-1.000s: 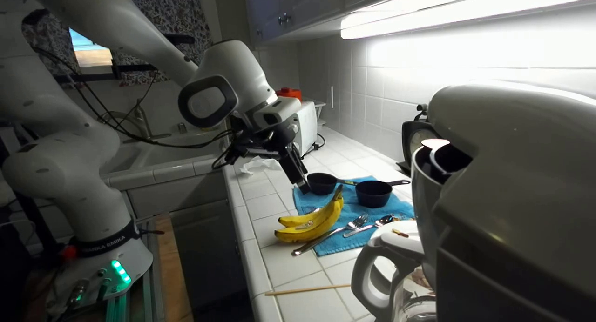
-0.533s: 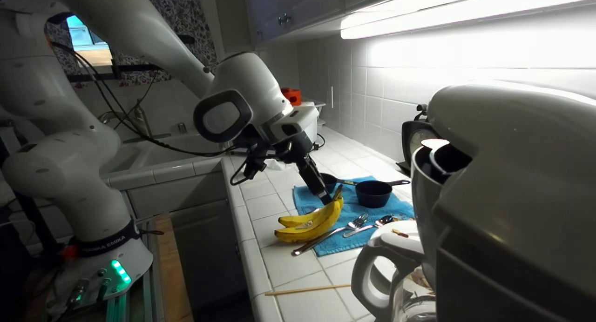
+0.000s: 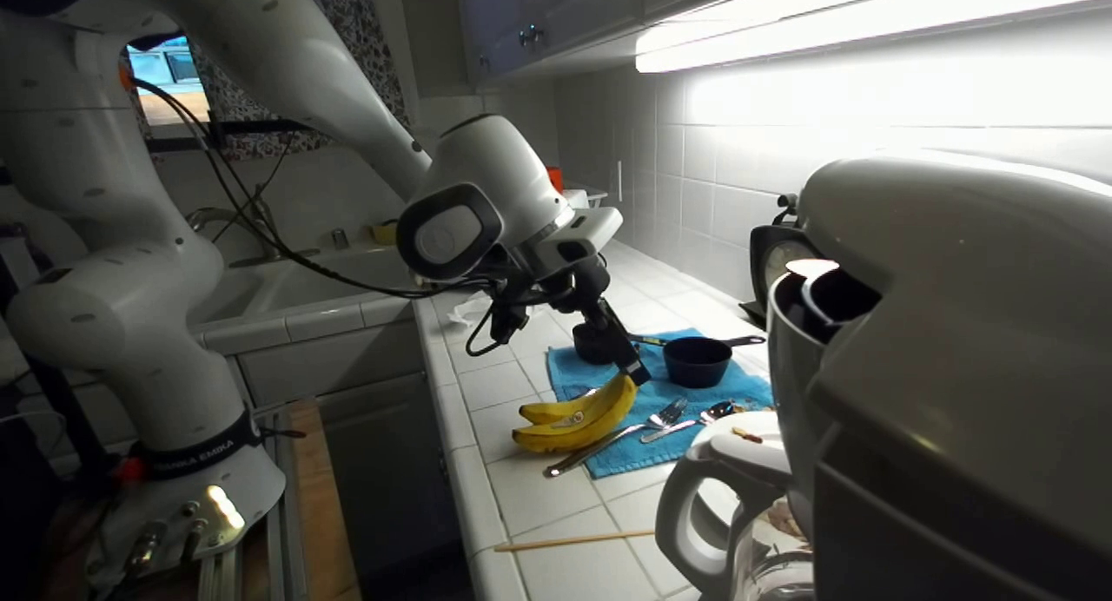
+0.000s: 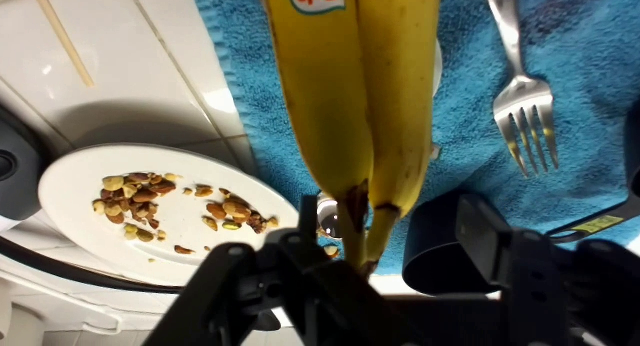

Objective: Put the bananas on the plate

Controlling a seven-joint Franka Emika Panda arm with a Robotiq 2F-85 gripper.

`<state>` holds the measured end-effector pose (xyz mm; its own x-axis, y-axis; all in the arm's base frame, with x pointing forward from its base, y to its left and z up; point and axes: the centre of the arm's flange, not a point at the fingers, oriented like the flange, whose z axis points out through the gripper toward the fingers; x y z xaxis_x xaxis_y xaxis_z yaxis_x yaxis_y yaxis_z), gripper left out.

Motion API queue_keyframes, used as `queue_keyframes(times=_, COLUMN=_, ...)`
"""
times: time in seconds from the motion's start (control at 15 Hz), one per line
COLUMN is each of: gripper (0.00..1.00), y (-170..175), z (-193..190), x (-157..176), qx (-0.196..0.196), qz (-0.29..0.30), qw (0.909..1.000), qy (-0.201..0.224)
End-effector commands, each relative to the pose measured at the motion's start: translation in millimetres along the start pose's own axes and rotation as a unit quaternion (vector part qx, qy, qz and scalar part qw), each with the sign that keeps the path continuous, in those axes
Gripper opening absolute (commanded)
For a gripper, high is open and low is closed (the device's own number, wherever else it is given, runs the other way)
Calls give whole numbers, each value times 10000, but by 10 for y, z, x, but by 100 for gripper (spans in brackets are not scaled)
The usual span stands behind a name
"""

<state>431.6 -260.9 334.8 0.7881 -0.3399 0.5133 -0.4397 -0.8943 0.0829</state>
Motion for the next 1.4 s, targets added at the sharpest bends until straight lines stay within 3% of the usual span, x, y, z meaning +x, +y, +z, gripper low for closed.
queue_keyframes(times=0.0, gripper=44, y=14, z=87, x=88, qx=-6, qz=-64, qw=9999, qy=94)
queue_keyframes(times=0.33, gripper=8, y=12, z=-24, x=110, qx=-58, qz=89, qw=9999, qy=126)
queue_keyframes(times=0.47, gripper=3, y=38, z=-67, x=124, qx=-91, qz=193, qw=9996, qy=203)
queue_keyframes(times=1.33, gripper=7, y=497, z=-538, x=438, qx=-201, qz=1361, qw=9874, qy=787)
